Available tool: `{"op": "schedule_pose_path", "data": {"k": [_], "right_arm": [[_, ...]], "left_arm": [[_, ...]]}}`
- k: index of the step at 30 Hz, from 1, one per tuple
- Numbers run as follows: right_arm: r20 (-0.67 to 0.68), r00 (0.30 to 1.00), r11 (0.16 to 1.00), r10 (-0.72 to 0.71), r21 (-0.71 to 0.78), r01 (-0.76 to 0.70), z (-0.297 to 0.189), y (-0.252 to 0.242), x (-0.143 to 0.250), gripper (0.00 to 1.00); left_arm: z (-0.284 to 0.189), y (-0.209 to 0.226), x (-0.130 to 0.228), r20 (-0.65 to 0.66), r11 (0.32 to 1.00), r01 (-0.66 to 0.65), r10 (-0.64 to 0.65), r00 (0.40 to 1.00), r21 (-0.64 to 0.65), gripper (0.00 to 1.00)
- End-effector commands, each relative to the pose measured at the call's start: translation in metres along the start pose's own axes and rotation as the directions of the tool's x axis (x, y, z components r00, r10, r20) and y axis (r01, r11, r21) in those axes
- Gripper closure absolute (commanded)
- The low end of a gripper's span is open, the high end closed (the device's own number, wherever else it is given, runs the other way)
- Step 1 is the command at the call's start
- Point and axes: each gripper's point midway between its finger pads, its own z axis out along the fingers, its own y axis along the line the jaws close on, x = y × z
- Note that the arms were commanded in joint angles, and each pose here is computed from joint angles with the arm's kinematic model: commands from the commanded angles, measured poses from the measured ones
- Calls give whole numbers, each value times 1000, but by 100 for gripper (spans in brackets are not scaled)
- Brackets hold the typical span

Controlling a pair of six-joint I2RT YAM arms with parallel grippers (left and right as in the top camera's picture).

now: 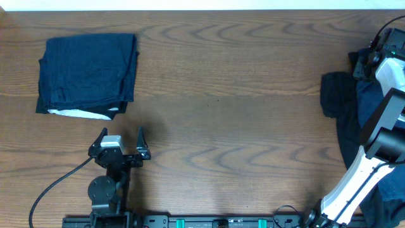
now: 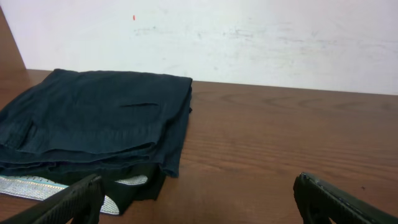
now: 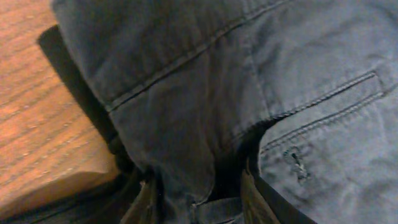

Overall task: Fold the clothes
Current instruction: 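Close the right gripper on the trousers' waistband edge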

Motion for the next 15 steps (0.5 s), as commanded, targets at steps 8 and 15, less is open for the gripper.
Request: {"op": "schedule_pose_path", "data": {"k": [8, 15], "right_arm": [[16, 1000, 999, 18, -29, -17, -9, -1, -5, 50], [-14, 1000, 1000, 12, -14, -12, 6, -1, 5, 54]], "left_arm": [[1, -1, 15, -44, 1000, -12, 12, 999, 7, 2], [1, -1, 15, -44, 1000, -12, 13, 999, 7, 2]]}}
